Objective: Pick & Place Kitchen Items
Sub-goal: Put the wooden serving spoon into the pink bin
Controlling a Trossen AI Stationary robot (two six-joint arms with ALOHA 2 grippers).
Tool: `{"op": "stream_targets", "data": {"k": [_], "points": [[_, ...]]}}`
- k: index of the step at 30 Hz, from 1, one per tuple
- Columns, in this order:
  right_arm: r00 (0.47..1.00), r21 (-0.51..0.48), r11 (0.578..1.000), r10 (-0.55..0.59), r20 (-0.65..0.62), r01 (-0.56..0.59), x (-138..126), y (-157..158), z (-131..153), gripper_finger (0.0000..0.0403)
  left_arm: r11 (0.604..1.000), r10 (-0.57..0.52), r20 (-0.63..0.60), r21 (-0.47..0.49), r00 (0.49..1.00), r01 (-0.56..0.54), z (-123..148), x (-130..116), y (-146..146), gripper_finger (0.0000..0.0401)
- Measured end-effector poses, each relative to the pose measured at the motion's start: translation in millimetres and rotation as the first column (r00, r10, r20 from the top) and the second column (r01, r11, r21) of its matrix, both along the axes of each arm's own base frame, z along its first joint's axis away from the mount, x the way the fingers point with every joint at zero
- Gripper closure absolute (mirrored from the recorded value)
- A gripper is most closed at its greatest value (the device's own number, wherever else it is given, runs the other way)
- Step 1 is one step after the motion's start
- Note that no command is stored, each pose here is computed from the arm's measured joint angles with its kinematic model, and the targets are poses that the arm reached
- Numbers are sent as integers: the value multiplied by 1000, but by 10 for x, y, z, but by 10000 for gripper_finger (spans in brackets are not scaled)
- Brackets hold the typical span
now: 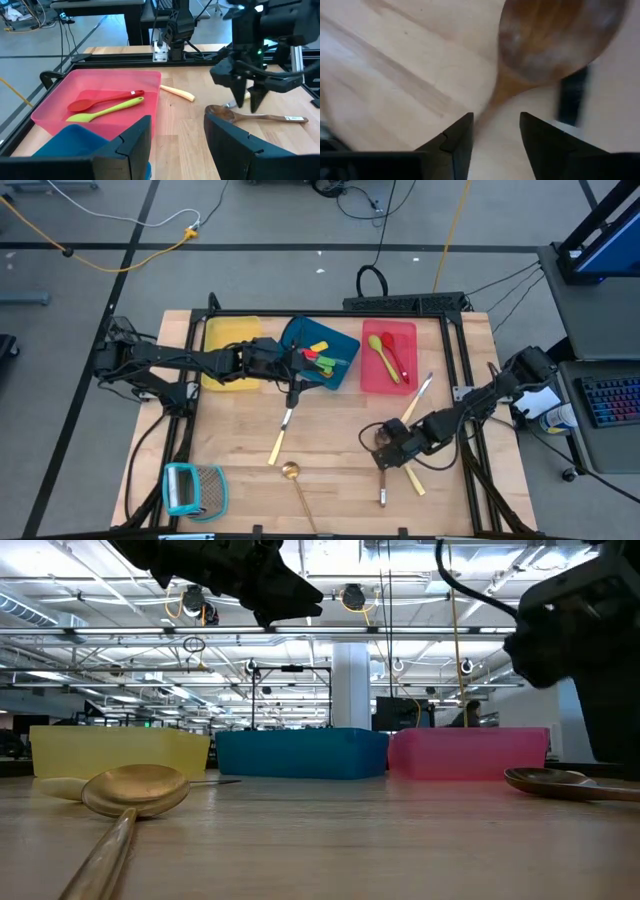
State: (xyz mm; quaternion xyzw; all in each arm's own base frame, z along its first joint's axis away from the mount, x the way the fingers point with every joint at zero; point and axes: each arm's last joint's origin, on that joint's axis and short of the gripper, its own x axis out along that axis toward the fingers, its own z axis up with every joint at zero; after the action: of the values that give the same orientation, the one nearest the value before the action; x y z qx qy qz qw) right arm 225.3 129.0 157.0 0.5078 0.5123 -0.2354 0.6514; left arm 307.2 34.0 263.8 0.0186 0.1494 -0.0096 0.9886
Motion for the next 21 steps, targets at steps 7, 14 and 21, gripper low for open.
{"op": "stream_targets", "data": {"k": [7,14,21], "points": [[993,163,983,-97,64,85,11,25,-100,241,1000,0,-3,4,1000,0,-3,-1,2,215],[995,125,987,-98,5,97,-39,-8,-137,244,1000,0,-5,3,1000,0,-5,-2,2,215],[993,70,990,-122,9,121,-44,-30,-166,244,1000,0,-11,3,1000,0,-10,-4,2,215]]}}
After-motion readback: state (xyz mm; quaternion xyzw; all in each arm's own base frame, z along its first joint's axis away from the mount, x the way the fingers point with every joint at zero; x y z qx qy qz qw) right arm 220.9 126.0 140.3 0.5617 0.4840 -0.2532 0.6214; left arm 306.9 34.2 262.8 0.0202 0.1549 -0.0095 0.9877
